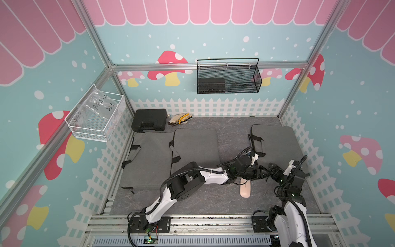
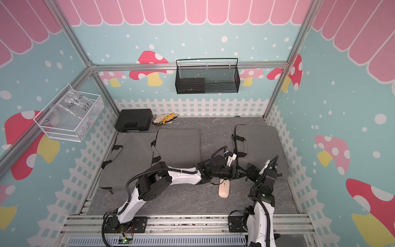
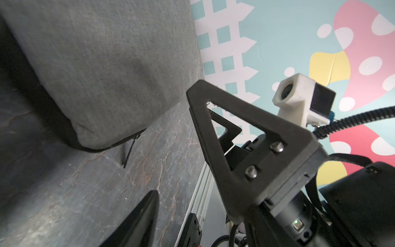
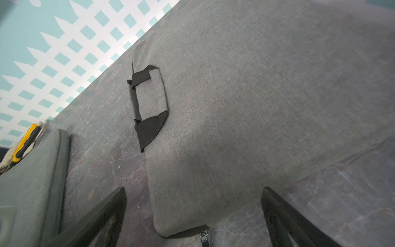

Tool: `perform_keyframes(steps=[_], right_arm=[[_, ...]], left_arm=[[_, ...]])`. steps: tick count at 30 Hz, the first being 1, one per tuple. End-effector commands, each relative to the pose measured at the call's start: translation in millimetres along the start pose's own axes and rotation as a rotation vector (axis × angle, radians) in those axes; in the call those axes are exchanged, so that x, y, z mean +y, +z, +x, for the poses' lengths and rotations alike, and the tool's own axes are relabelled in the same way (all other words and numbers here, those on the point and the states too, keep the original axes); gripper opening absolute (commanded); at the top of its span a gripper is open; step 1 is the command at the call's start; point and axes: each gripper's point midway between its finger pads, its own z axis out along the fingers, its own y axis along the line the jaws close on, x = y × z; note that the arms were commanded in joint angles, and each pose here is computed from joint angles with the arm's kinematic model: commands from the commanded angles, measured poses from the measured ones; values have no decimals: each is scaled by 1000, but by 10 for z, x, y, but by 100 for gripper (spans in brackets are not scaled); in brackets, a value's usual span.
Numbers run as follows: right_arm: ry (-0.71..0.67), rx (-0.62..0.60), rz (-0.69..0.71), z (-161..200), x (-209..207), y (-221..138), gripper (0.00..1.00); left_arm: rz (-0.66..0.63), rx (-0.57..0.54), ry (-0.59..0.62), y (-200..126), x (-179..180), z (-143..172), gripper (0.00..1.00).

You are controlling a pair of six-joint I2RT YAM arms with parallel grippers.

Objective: Put the mouse into the laptop bag
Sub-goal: Adjust the zippered laptop bag at the center of the board.

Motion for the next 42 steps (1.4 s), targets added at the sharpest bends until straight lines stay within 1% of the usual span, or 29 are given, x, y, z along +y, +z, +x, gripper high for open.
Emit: perform_keyframes(steps=[1,4,7,10,12,14,17,21,29,34,37,38,40,41,42], right_arm=[[11,-13,-148,-65,268,-57,100],[13,-19,-150,-76,264,-69,100],[8,-18,-157,-71,275,-73,100],[-4,-9,-174,-60,306,-71,100],[-5,-15,-176,-70,310,-78,99],[-1,-21,-169,-73,300,-85,100],[-1,-27,-171,-82,303,-96,100],[-9,-22,-185,-70,327,-99,100],[-19,-50,-209,-98,372,-152,100],[-23,-42,-219,-81,386,-146,100],[-26,-45,-225,-85,398,-155,100],[-27,-47,-226,-87,400,-159,100],[-29,-52,-230,-90,408,-168,100],[-28,-54,-231,-92,410,-171,100],[-29,-54,-231,-92,408,-169,99]], left_arm=[[-180,-123,-97,-212,712,-226,65],[-52,-129,-39,-343,387,-219,66],[37,-140,17,-473,128,-221,67],[139,-128,71,-535,-141,-203,69],[155,-135,71,-547,-179,-223,69],[93,-148,35,-513,-21,-292,69],[-46,-145,-44,-405,378,-379,69],[-130,-106,-85,-213,640,-405,69],[-264,-32,-69,89,839,-408,69],[-290,21,-61,292,900,-380,69],[-294,35,-62,373,940,-375,68],[-292,37,-62,392,947,-378,64],[-287,33,-59,409,937,-395,47],[-287,33,-55,411,928,-401,38],[-292,30,-50,396,920,-421,25]])
